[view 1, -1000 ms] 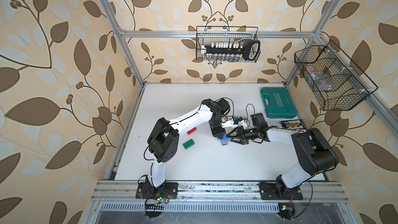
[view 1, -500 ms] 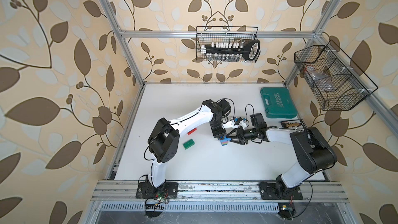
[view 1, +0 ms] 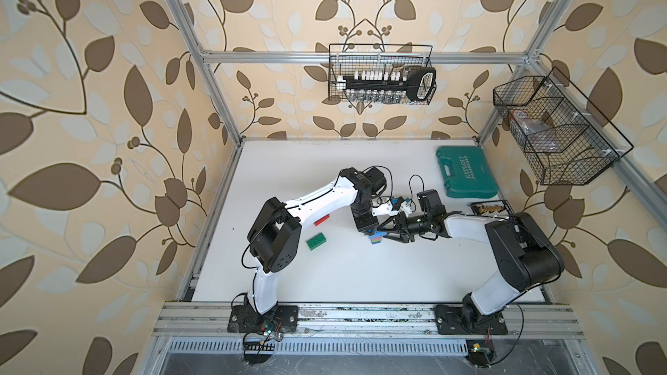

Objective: Assemble a spoon with lego
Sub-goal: Assemble the lego brick with the lego brick.

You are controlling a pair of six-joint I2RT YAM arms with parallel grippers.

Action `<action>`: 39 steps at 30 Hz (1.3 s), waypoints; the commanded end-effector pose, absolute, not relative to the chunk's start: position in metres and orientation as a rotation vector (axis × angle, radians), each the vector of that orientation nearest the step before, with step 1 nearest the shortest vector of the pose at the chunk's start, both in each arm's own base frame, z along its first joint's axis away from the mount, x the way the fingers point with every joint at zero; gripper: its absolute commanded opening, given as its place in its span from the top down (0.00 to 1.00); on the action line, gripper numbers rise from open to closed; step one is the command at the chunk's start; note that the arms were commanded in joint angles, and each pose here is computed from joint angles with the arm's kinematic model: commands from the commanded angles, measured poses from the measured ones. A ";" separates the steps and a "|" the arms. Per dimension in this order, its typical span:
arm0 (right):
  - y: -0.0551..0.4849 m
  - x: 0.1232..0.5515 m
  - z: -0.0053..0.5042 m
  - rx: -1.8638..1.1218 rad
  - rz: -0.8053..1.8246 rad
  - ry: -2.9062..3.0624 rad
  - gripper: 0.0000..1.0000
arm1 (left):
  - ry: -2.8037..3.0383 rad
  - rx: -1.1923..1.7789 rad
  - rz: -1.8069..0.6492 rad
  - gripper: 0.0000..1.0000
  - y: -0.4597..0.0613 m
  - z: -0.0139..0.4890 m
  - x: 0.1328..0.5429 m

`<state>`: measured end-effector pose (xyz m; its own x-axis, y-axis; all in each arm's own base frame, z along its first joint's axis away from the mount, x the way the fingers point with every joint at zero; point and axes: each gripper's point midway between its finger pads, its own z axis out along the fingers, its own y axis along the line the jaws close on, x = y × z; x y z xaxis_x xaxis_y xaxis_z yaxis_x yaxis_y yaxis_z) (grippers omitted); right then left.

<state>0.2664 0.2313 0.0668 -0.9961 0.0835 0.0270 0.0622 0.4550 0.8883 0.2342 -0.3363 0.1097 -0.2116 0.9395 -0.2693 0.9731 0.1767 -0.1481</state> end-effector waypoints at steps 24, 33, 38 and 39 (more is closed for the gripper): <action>0.237 0.257 0.053 0.174 1.698 2.685 0.44 | 2.306 1.887 -0.423 1.00 -0.333 0.116 0.229; 0.236 0.257 0.052 0.175 1.692 2.690 0.45 | 2.309 1.879 -0.435 1.00 -0.336 0.115 0.230; 0.236 0.257 0.052 0.175 1.693 2.691 0.45 | 2.317 1.890 -0.442 1.00 -0.337 0.111 0.229; 0.236 0.257 0.052 0.176 1.691 2.691 0.45 | 2.319 1.894 -0.442 1.00 -0.337 0.110 0.228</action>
